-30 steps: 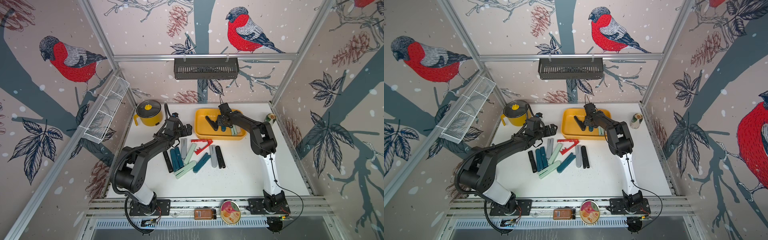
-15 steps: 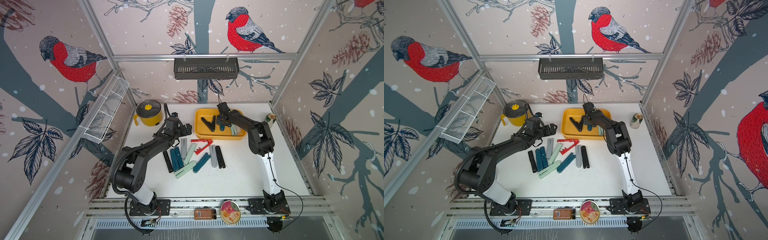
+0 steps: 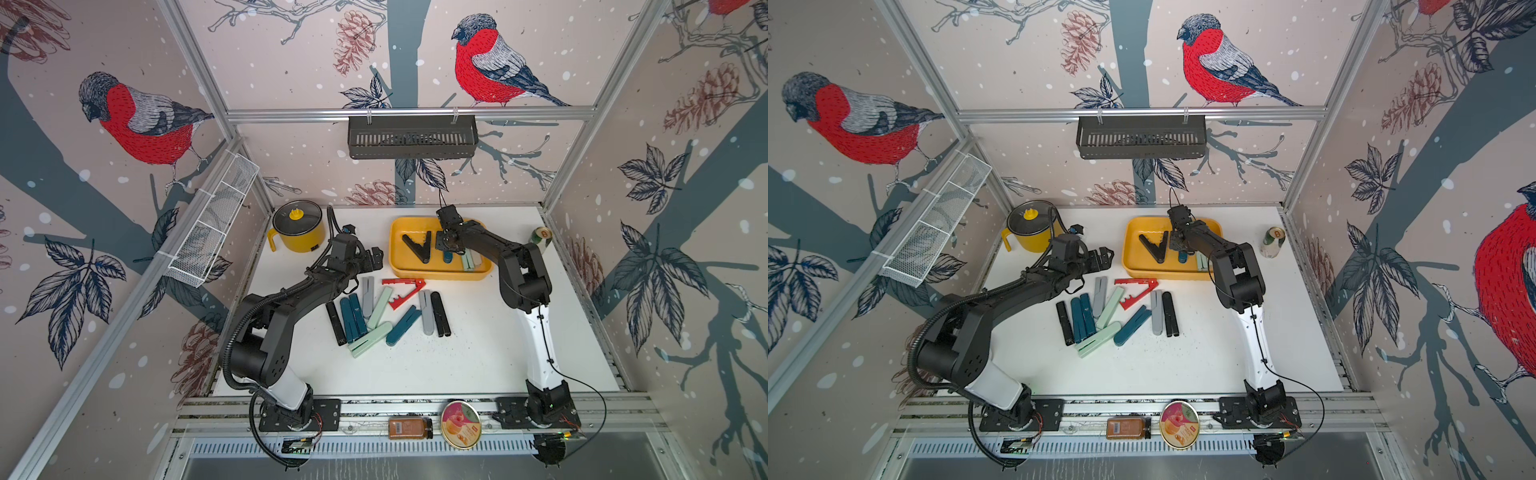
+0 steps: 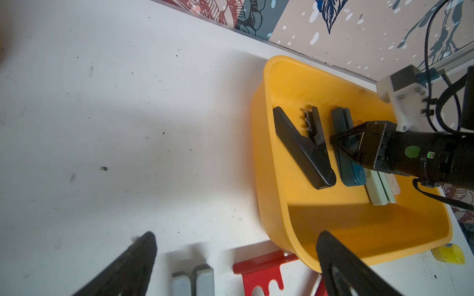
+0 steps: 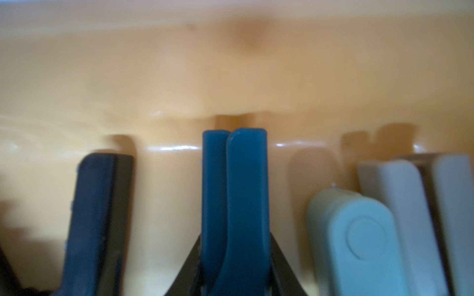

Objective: Put the pruning pliers into the storage box
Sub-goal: Place the pruning pliers in the storage box.

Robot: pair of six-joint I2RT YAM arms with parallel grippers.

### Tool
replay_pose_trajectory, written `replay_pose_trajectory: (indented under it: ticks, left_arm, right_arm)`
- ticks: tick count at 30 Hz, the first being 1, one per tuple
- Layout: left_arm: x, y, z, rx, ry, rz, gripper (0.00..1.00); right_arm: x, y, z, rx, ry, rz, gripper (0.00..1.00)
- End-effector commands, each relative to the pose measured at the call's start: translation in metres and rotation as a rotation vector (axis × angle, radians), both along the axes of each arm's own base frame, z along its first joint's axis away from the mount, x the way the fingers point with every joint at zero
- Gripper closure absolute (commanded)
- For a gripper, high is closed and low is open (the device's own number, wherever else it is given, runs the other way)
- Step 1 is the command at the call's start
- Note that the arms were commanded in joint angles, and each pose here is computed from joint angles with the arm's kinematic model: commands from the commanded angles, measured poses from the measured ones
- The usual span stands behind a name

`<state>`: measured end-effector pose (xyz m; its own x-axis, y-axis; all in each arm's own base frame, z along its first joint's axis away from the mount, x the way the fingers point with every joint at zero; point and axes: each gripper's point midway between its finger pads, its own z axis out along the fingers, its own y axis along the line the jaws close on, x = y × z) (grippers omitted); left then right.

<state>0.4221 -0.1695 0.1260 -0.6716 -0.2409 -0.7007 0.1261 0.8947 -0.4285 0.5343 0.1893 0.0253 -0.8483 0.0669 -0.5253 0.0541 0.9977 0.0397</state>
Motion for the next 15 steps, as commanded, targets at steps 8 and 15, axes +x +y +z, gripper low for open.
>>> replay_pose_trajectory:
  ticks: [8,15]
  left_arm:
    - [0.0,-0.004,0.005,-0.024,-0.018,-0.016,0.02]
    - [-0.001,0.001,0.005,-0.005,-0.02,-0.002,0.02]
  right_arm:
    - [-0.022,-0.014,-0.005,-0.033,0.062,-0.03,0.64]
    - [-0.017,-0.012,0.018,-0.016,0.02,-0.044,0.52]
